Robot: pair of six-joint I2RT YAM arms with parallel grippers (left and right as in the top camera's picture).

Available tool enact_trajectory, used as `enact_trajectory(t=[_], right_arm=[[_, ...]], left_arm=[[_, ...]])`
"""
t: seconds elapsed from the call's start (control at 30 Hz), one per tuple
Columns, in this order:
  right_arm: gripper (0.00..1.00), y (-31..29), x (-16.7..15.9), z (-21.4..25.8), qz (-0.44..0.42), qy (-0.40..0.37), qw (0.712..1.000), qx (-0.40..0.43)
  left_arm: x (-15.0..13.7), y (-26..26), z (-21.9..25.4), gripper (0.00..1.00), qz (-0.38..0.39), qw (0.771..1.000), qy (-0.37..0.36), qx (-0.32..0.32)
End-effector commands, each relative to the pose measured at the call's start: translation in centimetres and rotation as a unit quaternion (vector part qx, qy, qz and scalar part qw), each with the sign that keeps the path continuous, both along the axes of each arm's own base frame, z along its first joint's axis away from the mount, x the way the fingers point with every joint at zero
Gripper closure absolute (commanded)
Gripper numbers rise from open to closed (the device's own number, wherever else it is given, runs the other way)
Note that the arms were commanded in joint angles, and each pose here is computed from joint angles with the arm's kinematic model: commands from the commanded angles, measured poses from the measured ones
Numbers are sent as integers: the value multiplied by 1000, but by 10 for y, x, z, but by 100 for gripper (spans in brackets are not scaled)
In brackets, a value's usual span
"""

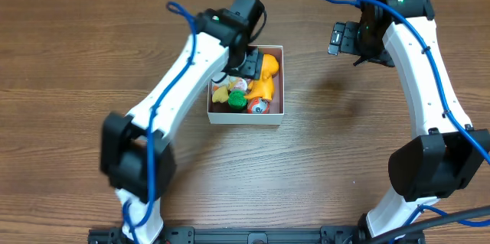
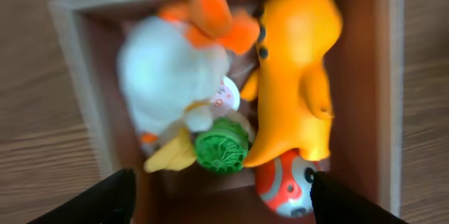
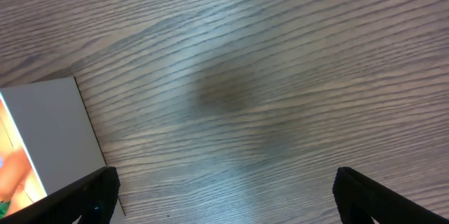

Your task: Pack container

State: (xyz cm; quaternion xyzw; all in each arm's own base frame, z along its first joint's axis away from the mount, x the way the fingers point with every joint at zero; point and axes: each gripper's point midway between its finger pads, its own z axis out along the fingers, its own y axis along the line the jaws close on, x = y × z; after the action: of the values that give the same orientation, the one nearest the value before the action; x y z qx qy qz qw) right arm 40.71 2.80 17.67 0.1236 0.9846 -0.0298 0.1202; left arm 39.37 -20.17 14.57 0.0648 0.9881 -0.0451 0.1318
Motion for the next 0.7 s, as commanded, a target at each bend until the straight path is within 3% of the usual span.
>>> enact_trajectory(t=[0.0, 0.2, 0.27, 0.33, 0.37, 0.67], right_arm=[[0, -1, 3, 16, 0, -26, 1000, 0], [0, -1, 3, 16, 0, -26, 1000, 0], [0, -1, 3, 16, 0, -26, 1000, -1], [0, -1, 3, 16, 0, -26, 1000, -1], [0, -1, 3, 16, 0, -26, 1000, 0], [0, -1, 3, 16, 0, -26, 1000, 0]], left_arm=[[16, 51, 74, 18, 113, 989, -95, -7], [18, 140, 91, 16, 233, 968, -90, -12], [16, 160, 89, 11, 257, 963, -76, -22], [15, 175, 88, 0, 275, 959, -69, -23], [13, 184, 87, 0, 286, 956, -65, -22], [6, 206, 83, 0, 311, 949, -48, -13]])
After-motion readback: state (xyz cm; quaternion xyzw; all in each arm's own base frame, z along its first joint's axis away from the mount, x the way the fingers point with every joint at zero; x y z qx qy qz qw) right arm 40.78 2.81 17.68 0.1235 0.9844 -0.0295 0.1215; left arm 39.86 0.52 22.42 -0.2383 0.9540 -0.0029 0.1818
